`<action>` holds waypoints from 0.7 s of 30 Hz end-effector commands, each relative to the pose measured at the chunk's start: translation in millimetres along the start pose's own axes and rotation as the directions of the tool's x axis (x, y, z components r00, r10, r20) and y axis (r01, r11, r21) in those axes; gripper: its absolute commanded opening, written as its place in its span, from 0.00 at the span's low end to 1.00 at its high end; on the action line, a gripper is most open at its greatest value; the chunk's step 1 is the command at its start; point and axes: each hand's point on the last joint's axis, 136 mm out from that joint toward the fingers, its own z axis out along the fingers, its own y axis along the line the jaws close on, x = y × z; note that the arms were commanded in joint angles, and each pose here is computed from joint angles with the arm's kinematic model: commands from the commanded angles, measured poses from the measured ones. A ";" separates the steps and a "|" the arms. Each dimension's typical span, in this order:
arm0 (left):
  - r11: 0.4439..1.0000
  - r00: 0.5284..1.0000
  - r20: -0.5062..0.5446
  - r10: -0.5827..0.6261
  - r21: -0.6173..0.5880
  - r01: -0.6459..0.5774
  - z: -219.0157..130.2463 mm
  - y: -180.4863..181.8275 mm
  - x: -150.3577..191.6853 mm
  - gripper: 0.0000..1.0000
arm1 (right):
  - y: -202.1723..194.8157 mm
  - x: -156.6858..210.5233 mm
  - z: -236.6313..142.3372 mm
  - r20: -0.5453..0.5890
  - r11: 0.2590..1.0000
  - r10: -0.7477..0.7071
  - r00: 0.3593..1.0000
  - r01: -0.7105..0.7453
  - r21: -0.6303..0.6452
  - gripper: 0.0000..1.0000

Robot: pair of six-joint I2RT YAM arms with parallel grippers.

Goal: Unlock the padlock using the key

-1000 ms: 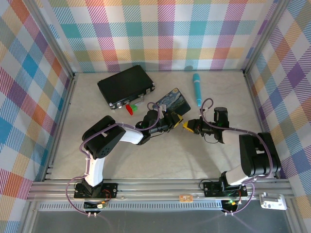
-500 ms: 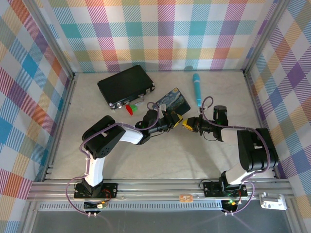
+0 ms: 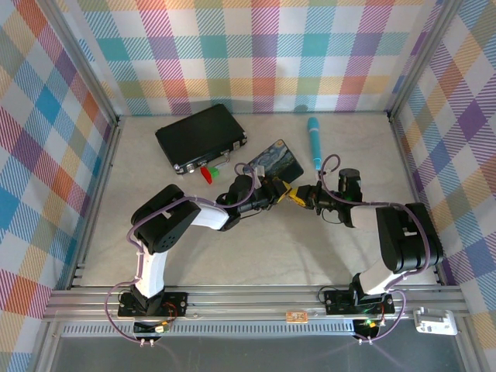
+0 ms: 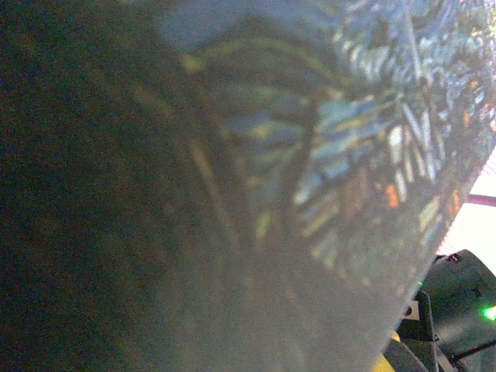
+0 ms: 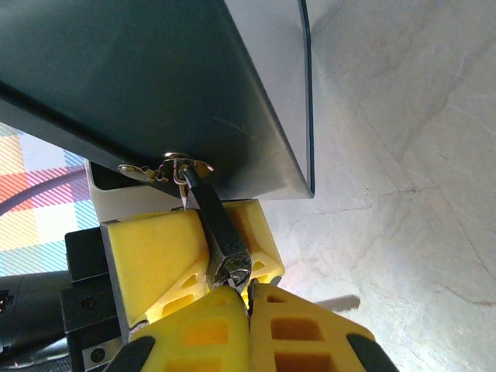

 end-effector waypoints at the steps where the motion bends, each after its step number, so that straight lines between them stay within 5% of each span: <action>1: 0.989 0.980 -0.193 0.051 0.149 -0.022 -0.4 -53.2 57.5 0.00 | -6.2 -38.8 -1.0 0.203 0.998 -0.034 0.979 0.024 0.049 0.00; 5: 0.995 0.993 -0.117 0.021 0.101 -0.009 2.0 -37.9 41.6 0.00 | -6.8 -35.1 -3.8 0.199 0.997 -0.052 0.979 0.039 0.069 0.01; 12: 0.998 0.999 0.029 -0.025 0.062 0.023 5.8 -17.7 9.8 0.00 | -14.6 -18.9 -27.4 0.220 0.975 -0.130 0.967 0.085 0.206 0.30; 21: 0.997 0.999 0.047 -0.025 0.069 0.022 11.6 -20.6 3.7 0.00 | -2.1 -2.0 -47.0 0.213 0.949 -0.249 0.945 0.194 0.247 0.37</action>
